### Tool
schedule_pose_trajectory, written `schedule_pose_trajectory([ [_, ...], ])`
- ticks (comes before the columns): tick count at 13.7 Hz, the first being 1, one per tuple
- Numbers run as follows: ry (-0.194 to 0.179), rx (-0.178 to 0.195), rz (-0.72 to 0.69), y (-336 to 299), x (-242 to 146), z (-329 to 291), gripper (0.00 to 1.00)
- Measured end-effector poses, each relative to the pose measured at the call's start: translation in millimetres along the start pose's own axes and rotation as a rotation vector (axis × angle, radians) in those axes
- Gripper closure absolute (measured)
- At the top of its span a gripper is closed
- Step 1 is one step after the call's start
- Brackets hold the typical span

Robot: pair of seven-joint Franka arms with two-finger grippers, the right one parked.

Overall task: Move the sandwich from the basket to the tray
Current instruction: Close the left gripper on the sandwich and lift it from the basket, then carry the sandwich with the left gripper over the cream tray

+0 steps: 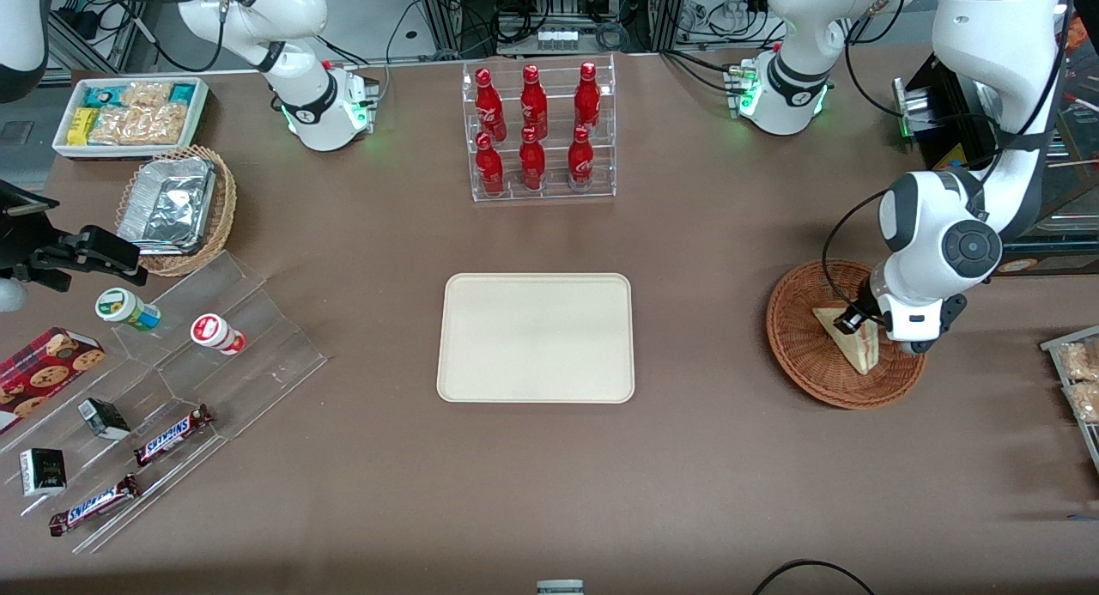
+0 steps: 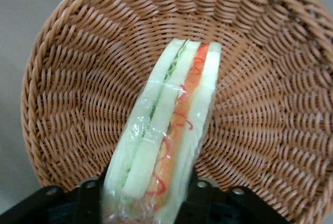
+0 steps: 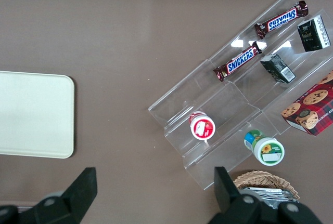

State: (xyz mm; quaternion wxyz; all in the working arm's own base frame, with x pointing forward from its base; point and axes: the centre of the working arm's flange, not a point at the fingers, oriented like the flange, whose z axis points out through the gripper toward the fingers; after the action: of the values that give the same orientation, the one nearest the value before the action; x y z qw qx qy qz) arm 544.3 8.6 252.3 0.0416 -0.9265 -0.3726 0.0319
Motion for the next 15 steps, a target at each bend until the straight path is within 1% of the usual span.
schedule_pose_trajectory([
  [1,0.002,0.001,0.002,2.9,1.8,-5.9,0.61],
  [3,-0.011,0.027,0.025,17.5,-1.1,-31.5,0.68],
  [4,-0.016,0.041,0.045,28.3,-6.7,-51.0,0.7],
  [6,-0.01,0.057,0.091,47.9,-26.5,-96.3,0.73],
  [8,0.009,0.057,0.152,64.8,-61.4,-136.7,0.76],
  [9,0.025,0.048,0.189,74.8,-82.1,-151.4,0.82],
  [10,0.041,0.037,0.226,86.9,-104.2,-163.6,0.84],
  [11,0.056,0.025,0.256,101.1,-126.9,-175.0,0.84],
  [13,0.089,-0.012,0.297,133.7,-172.7,-196.7,0.85],
  [15,0.108,-0.038,0.347,166.9,-218.2,-207.3,0.85],
])
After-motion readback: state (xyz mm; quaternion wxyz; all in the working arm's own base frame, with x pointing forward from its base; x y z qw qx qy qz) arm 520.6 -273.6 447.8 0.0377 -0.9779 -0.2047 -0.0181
